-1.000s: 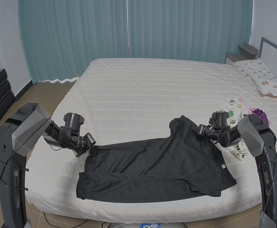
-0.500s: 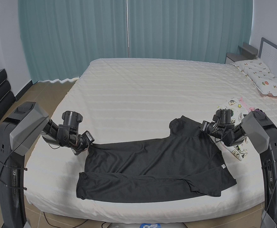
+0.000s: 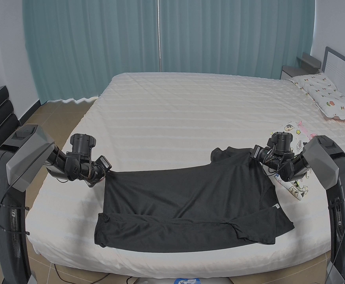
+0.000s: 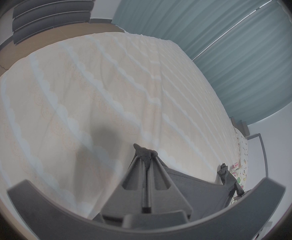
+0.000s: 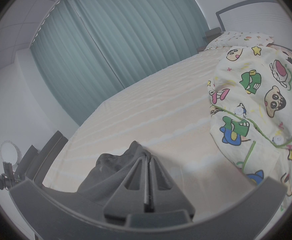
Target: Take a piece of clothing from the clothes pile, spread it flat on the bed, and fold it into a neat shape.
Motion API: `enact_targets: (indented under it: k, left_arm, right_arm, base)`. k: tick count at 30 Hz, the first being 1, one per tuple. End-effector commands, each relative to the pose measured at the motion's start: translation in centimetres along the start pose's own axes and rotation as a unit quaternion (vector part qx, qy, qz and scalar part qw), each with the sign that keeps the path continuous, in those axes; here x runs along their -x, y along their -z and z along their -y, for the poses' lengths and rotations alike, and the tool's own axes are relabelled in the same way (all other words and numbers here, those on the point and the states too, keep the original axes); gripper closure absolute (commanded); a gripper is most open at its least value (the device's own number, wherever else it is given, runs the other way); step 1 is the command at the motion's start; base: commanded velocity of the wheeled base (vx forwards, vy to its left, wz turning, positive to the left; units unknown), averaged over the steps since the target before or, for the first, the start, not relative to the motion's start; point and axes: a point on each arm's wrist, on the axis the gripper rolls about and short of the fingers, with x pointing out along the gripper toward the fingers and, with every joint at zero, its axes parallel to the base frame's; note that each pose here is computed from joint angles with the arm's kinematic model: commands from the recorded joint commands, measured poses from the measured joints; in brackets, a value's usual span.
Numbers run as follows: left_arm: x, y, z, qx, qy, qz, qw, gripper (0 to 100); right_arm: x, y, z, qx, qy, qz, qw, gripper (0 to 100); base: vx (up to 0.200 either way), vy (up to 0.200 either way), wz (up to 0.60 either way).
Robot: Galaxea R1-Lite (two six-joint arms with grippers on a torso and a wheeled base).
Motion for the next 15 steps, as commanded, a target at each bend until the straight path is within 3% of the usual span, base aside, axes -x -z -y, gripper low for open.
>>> enact_targets:
  k: [1,5,15]
  left_arm:
    - [0.2,0.0,-0.1,0.0,0.0,-0.001,1.0,100]
    - [0.3,0.0,0.0,0.001,0.0,-0.001,1.0,100]
    - [1.4,-0.4,0.4,0.001,0.009,0.003,1.0,100]
  right_arm:
    - [0.6,-1.2,-0.5,-0.015,-0.005,0.014,0.9998,100]
    - [1.3,-3.3,-1.0,-0.022,-0.016,0.046,0.9986,100]
    - [2.2,-2.0,0.4,-0.028,0.005,0.016,0.9995,100]
  base:
    - [0.0,0.0,0.0]
    - [0.0,0.0,0.0]
    - [0.0,0.0,0.0]
